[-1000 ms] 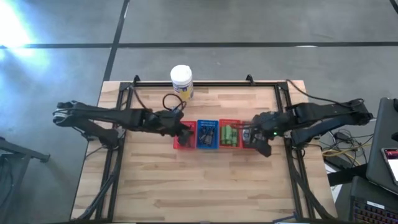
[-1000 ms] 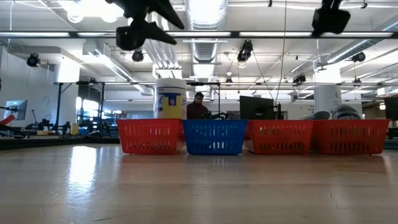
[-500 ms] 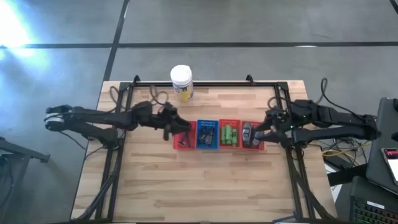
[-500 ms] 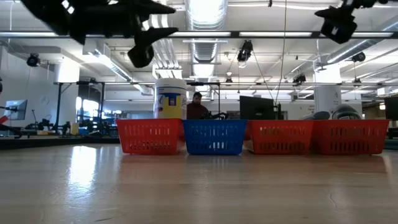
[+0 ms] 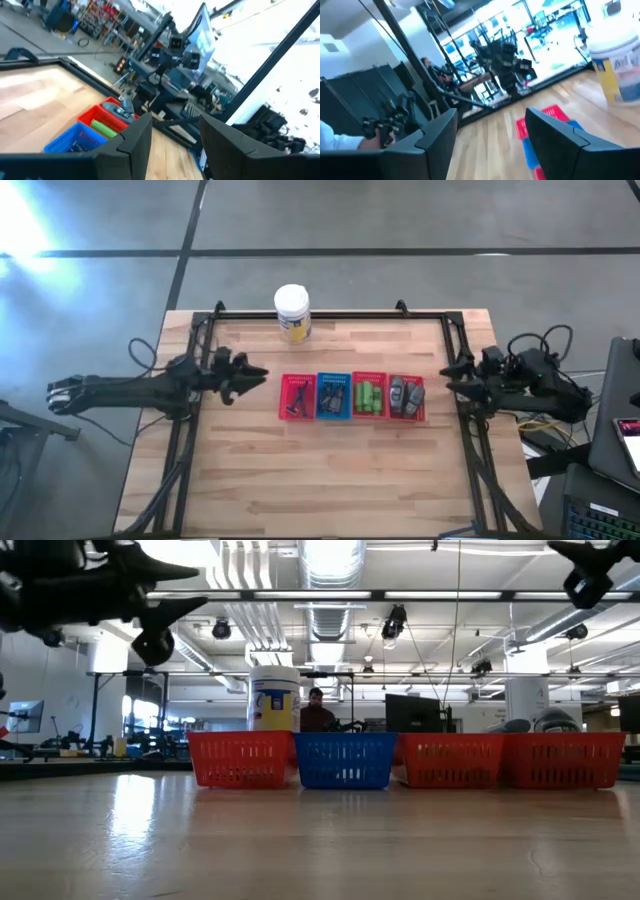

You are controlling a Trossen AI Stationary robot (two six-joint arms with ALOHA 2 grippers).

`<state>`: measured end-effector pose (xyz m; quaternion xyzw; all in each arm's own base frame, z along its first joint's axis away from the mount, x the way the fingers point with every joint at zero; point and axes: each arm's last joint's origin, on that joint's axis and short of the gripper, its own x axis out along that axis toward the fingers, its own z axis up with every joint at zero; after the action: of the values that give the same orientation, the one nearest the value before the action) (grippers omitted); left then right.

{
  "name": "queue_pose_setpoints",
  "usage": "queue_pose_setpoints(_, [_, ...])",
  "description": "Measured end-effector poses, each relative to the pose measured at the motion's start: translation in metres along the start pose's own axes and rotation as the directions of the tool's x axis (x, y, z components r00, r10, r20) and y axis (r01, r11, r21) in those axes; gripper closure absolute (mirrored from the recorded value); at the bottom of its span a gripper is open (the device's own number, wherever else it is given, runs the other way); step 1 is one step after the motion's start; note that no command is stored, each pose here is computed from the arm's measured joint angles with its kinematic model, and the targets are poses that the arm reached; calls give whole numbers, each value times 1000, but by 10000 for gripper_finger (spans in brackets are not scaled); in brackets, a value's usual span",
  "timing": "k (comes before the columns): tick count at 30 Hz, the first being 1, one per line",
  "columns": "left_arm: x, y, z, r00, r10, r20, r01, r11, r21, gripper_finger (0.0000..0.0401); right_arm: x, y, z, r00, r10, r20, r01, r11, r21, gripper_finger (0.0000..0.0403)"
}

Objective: Pick & Place Travel size toiletries
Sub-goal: Return to Home Position

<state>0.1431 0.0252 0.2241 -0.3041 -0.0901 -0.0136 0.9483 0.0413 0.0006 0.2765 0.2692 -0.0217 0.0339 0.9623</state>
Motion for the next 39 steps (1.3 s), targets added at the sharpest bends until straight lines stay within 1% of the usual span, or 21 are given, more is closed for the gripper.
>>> queue_pose_setpoints(3, [-15,3,-8,999,-21,34,22,999,-23,231,2,-1,-1,1000,-6,-10,5,999,-32,176])
queue_pose_setpoints(4, [-19,3,-10,999,-28,43,30,999,-30,231,6,-3,-2,999,-25,-32,24,999,-35,177])
queue_pose_setpoints(7, [-30,5,-15,995,-60,85,63,998,-29,231,18,-5,-2,999,-47,-20,46,997,-58,181])
queue_pose_setpoints(8, [-32,6,-17,994,-58,93,61,998,-21,231,23,-8,-5,998,-54,-24,52,996,-76,181])
queue_pose_setpoints(10, [-36,8,-20,993,-56,107,55,998,20,231,32,-10,-7,1000,-27,13,28,994,-105,181])
queue_pose_setpoints(13, [-38,10,-23,997,-18,70,13,998,67,231,44,-19,-19,999,-9,44,14,993,-114,177])
queue_pose_setpoints(15, [-38,13,-27,1000,10,28,-12,998,62,231,50,-27,-29,999,-10,44,14,996,-94,172])
queue_pose_setpoints(17, [-38,13,-27,1000,13,25,-14,998,53,231,53,-35,-42,1000,-20,16,21,999,-44,166])
queue_pose_setpoints(21, [-37,14,-28,1000,19,13,-19,999,48,231,57,-51,-67,995,-69,-68,76,992,99,154])
queue_pose_setpoints(24, [-37,15,-30,1000,28,-1,-28,999,45,231,58,-64,-87,985,-109,-131,129,979,160,144])
queue_pose_setpoints(26, [-37,15,-30,1000,28,0,-28,999,45,231,58,-71,-100,978,-130,-164,156,975,156,138])
queue_pose_setpoints(27, [-37,15,-30,1000,27,1,-27,999,45,231,58,-74,-103,977,-140,-158,164,976,145,135])
queue_pose_setpoints(31, [-39,13,-29,1000,9,9,-9,999,44,231,60,-75,-103,969,-189,-159,206,973,101,122])
queue_pose_setpoints(35, [-43,12,-29,1000,2,10,-3,999,44,231,59,-76,-105,968,-190,-165,206,975,85,109])
queue_pose_setpoints(39, [-51,8,-28,999,-23,35,21,999,49,231,57,-74,-102,978,-168,-125,180,980,86,96])
